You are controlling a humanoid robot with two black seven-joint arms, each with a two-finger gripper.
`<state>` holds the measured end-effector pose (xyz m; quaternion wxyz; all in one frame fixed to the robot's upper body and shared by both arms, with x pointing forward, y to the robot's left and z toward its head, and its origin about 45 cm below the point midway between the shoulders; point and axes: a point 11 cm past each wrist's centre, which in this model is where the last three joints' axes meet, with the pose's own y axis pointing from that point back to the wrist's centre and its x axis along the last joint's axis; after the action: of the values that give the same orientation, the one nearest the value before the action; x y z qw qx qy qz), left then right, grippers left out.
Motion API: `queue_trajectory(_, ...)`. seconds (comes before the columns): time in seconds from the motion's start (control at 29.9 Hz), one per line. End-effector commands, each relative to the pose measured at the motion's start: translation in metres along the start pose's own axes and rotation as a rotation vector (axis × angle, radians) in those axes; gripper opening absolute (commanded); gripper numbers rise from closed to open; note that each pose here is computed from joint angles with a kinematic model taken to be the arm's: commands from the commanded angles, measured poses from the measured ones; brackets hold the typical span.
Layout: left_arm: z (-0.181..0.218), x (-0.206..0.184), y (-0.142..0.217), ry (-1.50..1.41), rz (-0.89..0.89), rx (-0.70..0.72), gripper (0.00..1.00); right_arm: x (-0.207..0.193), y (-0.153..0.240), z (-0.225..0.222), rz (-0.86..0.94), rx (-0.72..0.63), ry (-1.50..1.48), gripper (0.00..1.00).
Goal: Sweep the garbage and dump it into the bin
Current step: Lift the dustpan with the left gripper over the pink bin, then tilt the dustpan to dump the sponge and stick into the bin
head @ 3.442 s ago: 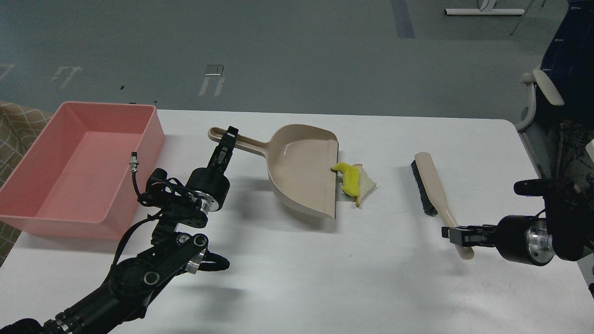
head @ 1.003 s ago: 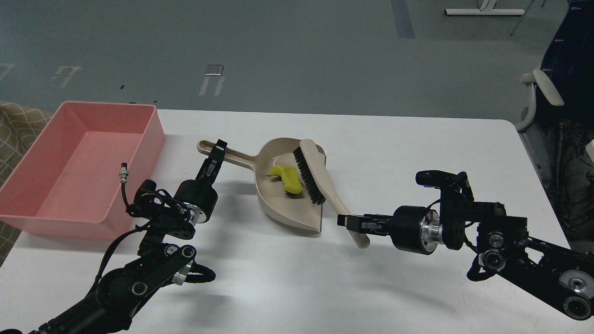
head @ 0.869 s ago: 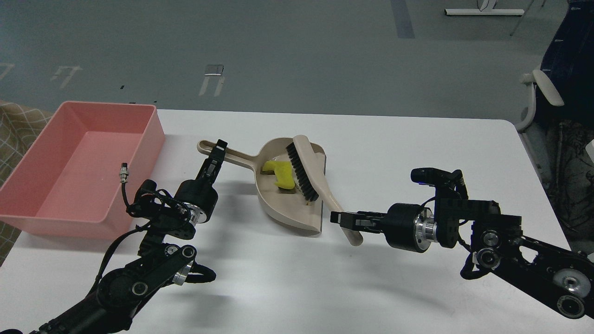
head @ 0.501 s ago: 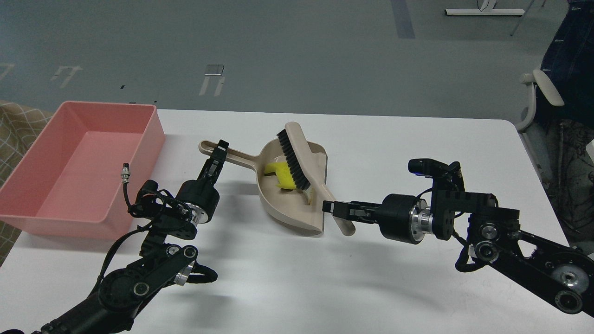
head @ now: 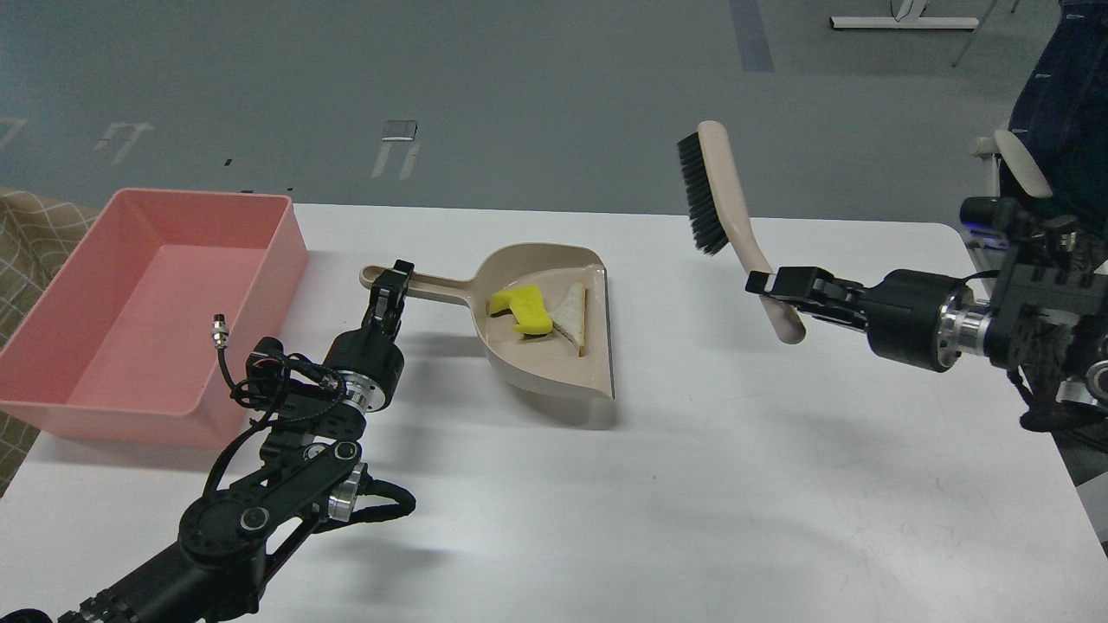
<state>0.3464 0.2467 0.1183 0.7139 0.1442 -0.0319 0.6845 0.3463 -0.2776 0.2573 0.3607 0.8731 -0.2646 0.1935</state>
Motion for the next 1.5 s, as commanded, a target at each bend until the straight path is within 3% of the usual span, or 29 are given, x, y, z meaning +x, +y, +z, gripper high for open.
queue_trajectory(0.0,0.019,0.013,-0.010,0.049,0.029,-0.028,0.00,-0.007,0.018,0.028,-0.008,-0.073,-0.024,0.00)
queue_trajectory(0.33,0.063,0.063,-0.010,0.042,0.039,-0.110,0.00,-0.042,0.026,0.072,-0.062,-0.206,0.003,0.00)
queue_trajectory(0.7,0.108,0.183,0.018,0.054,0.106,-0.134,0.00,-0.058,0.026,0.084,-0.094,-0.251,0.047,0.00)
queue_trajectory(1.24,0.049,0.345,0.128,0.137,0.312,0.012,0.00,-0.064,0.025,0.086,-0.106,-0.252,0.037,0.00)
queue_trajectory(1.47,0.064,0.403,0.151,-0.045,0.373,0.030,0.00,-0.064,0.025,0.086,-0.106,-0.252,0.037,0.00)
